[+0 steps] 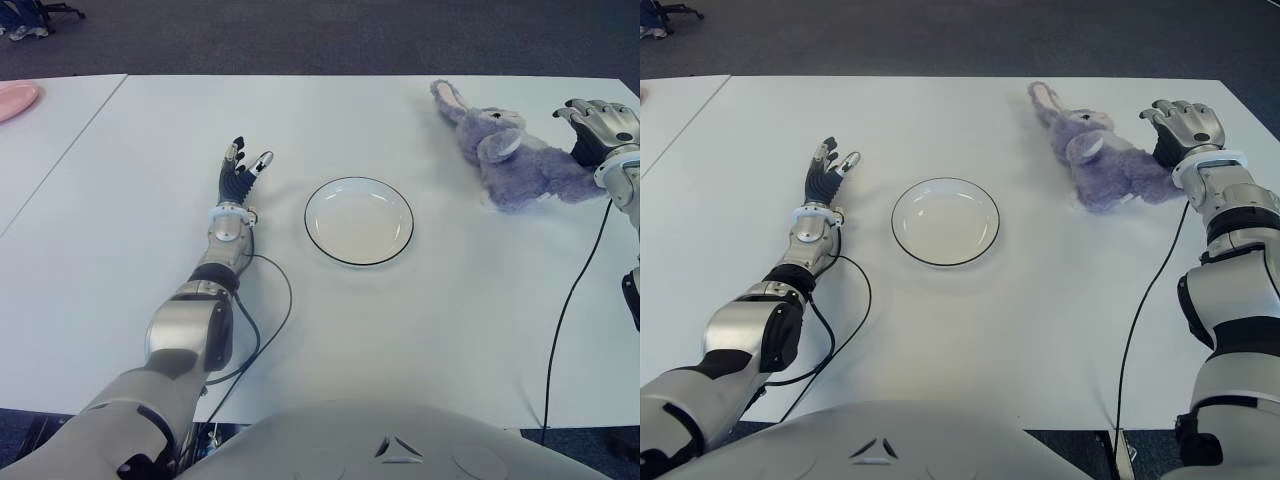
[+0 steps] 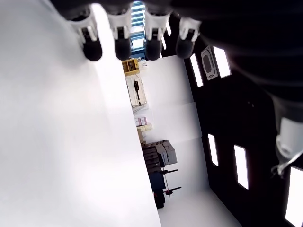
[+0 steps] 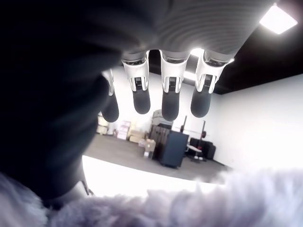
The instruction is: Put the doll into the plate.
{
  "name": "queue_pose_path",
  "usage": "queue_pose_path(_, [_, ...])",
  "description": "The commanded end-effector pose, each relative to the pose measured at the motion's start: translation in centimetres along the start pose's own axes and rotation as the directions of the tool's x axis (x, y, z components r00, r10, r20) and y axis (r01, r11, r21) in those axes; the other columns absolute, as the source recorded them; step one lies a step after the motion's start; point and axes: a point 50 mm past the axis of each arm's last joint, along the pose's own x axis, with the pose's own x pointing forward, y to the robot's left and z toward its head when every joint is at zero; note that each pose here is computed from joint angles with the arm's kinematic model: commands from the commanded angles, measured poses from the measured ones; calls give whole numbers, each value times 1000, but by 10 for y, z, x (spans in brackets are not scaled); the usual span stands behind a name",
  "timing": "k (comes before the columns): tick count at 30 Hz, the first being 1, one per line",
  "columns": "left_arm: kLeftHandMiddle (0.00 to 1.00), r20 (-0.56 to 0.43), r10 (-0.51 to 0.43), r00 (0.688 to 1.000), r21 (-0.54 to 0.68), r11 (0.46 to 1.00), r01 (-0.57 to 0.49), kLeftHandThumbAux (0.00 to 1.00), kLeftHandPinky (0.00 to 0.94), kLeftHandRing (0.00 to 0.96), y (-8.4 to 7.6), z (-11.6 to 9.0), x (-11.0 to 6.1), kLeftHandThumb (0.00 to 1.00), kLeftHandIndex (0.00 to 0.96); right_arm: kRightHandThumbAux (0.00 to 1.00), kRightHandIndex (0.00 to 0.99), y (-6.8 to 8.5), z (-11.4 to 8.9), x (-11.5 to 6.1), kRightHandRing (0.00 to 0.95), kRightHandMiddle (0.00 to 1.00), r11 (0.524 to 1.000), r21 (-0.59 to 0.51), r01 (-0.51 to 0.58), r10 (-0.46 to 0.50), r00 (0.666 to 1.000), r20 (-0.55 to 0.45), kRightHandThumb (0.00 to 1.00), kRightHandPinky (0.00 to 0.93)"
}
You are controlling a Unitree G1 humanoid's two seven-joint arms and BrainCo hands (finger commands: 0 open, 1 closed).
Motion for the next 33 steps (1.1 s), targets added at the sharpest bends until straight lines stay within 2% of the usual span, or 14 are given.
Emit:
queue_pose_path(1, [67,-425,-57,903,12,998,69,494,39,53,-14,-96,-70,0,42,783,125,-7,3,4,85,77,999,-41,-20,21,999,31,304,114])
queue_pose_path(10, [60,-425,-60,903,15,997,74,492,32,46,-14,-96,-70,0,28,780,122,-23,-1,6,71,62,999,-38,27,-24,998,62,306,102])
queue_pose_path(23, [59,-424,-57,904,20,997,72,491,33,44,-15,-95,-69,0,19,784,123,-27,0,4,65,60,995,-89,54,-43,992,115,322,97])
queue_pose_path(28, [63,-423,-58,905,18,997,72,490,32,46,-15,-95,-69,0,20,782,118,-21,5,-4,63,56,993,-82,86,-68,976,205,327,102])
queue_pose_path(33, [66,-421,-58,905,18,997,72,489,37,49,-15,-95,-69,0,22,779,113,-29,7,-11,61,54,989,-90,119,-89,953,290,338,99])
